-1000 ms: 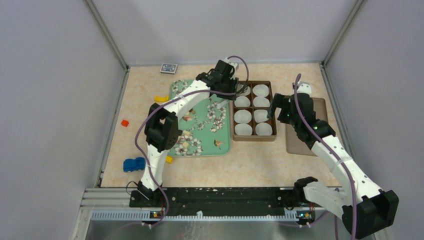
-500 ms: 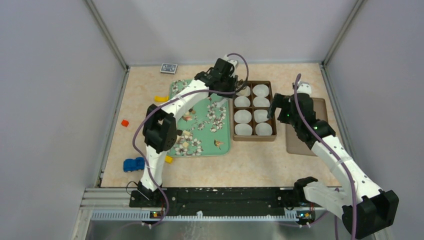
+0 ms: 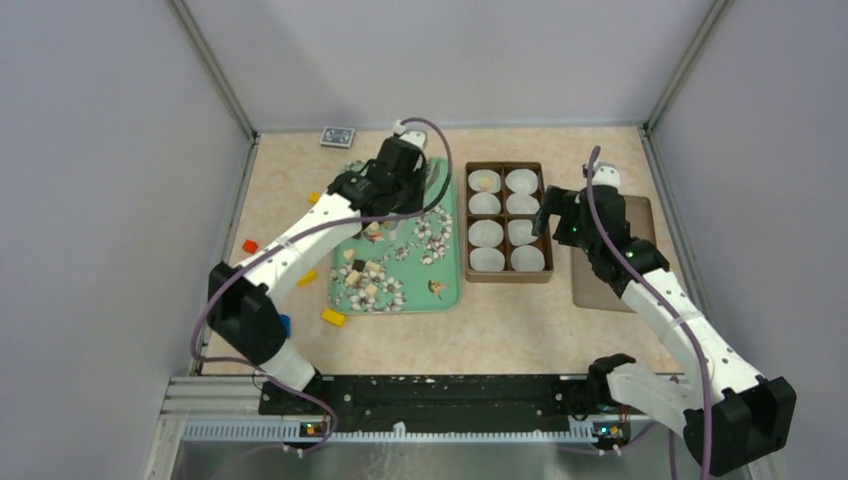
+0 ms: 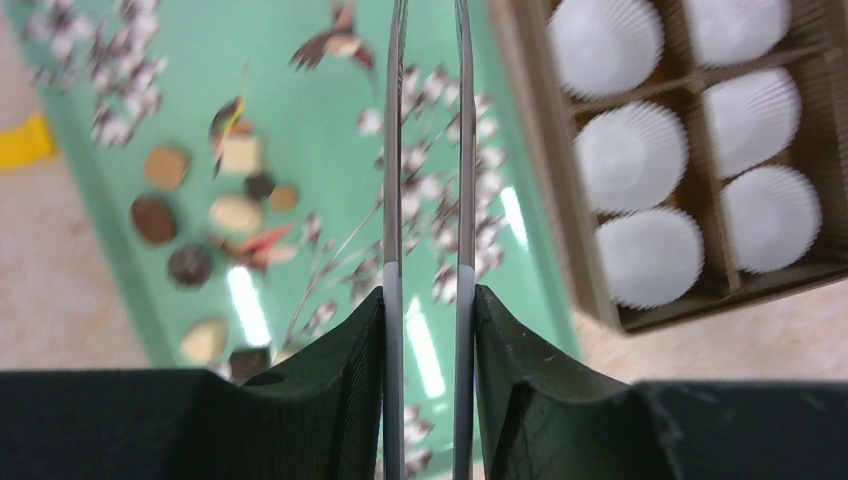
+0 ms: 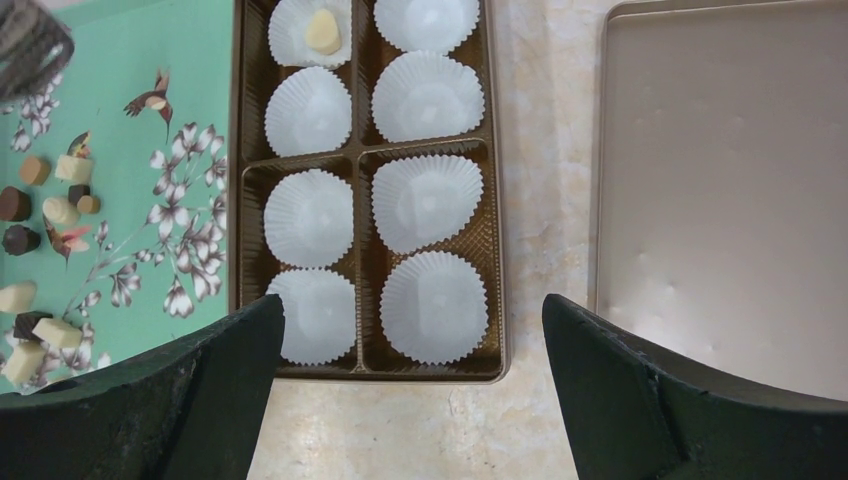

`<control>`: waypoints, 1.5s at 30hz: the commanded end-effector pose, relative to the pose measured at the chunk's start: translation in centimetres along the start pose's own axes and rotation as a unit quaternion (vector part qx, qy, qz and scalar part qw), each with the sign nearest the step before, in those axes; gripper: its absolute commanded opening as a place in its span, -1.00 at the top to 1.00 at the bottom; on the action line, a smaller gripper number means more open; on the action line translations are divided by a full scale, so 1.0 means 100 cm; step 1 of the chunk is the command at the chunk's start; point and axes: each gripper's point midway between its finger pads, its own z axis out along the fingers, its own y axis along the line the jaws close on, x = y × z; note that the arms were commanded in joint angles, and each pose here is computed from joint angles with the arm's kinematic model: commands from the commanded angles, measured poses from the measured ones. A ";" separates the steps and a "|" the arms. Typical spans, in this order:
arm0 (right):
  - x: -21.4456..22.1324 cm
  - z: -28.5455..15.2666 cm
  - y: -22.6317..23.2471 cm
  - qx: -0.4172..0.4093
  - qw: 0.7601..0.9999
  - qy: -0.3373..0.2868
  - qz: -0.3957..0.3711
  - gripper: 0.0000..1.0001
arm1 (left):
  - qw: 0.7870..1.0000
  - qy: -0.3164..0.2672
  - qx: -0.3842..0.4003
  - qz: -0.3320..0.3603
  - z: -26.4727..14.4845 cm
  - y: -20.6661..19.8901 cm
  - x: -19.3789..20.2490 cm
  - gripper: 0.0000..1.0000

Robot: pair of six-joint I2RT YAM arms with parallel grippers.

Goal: Pack the chocolate

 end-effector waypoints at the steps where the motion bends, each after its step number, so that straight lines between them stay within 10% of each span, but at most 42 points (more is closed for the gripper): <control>1: -0.023 0.001 0.018 -0.030 0.999 -0.028 0.009 -0.96 | 0.995 0.007 -0.093 -0.026 -0.028 0.049 0.033 0.20; 45: -0.018 0.010 0.025 -0.046 0.999 -0.016 0.013 -0.96 | 0.986 0.117 -0.117 -0.036 0.010 0.118 0.103 0.03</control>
